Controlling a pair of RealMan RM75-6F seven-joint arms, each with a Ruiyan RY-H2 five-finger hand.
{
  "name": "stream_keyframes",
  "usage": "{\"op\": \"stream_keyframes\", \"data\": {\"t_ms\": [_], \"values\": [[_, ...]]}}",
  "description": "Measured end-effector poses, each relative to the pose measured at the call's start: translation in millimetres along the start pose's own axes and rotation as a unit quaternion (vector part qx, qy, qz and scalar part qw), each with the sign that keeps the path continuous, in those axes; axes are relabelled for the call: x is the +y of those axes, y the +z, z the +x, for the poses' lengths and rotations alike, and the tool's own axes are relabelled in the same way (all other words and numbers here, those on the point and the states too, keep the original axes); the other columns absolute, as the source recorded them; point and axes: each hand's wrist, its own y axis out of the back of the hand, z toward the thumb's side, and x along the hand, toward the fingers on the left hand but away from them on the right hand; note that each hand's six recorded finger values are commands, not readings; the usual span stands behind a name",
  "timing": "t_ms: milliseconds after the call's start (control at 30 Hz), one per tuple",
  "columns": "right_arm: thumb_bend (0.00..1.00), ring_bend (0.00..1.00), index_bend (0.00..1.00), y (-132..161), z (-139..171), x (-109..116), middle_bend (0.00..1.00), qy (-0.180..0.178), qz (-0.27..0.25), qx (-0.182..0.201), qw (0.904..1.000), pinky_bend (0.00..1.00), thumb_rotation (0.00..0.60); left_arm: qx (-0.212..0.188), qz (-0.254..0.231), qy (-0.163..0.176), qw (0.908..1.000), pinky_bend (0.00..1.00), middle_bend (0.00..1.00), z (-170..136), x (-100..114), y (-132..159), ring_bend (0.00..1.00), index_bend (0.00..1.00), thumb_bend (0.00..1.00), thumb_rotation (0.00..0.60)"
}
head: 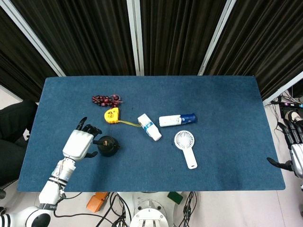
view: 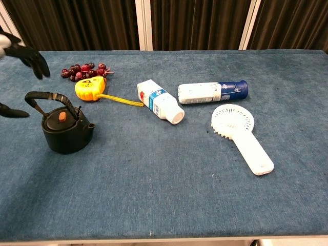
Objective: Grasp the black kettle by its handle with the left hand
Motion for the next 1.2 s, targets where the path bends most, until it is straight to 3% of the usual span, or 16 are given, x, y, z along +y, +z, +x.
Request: {"op": "stream_keyframes", "data": {"t_ms": [233, 400, 700, 1200], "values": [[0.00, 0.00, 0.00, -1, -1, -4, 0.03, 0.006, -0.002, -0.001, 1.0000, 0.00, 0.600, -0.016, 0.000, -0.023, 0.9996, 0.00, 0.37, 9, -12, 25, 0.29, 0.36, 0.10, 0.600], [0.00, 0.00, 0.00, -2, 0, -5, 0.03, 0.008, -0.002, -0.003, 1.0000, 0.00, 0.600, -0.020, 0.016, -0.025, 0.9994, 0.00, 0.43, 14, -15, 32, 0.34, 0.41, 0.10, 0.600], [0.00, 0.00, 0.00, -5, 0, -9, 0.03, 0.016, -0.003, -0.007, 0.9998, 0.00, 0.600, -0.002, 0.054, -0.031, 0.9981, 0.00, 0.49, 15, -21, 33, 0.39, 0.47, 0.09, 0.591], [0.00, 0.00, 0.00, -8, 0, -12, 0.03, 0.021, -0.006, -0.013, 0.9997, 0.00, 0.600, -0.004, 0.051, -0.048, 0.9975, 0.00, 0.67, 17, -30, 38, 0.54, 0.64, 0.09, 0.580]]}}
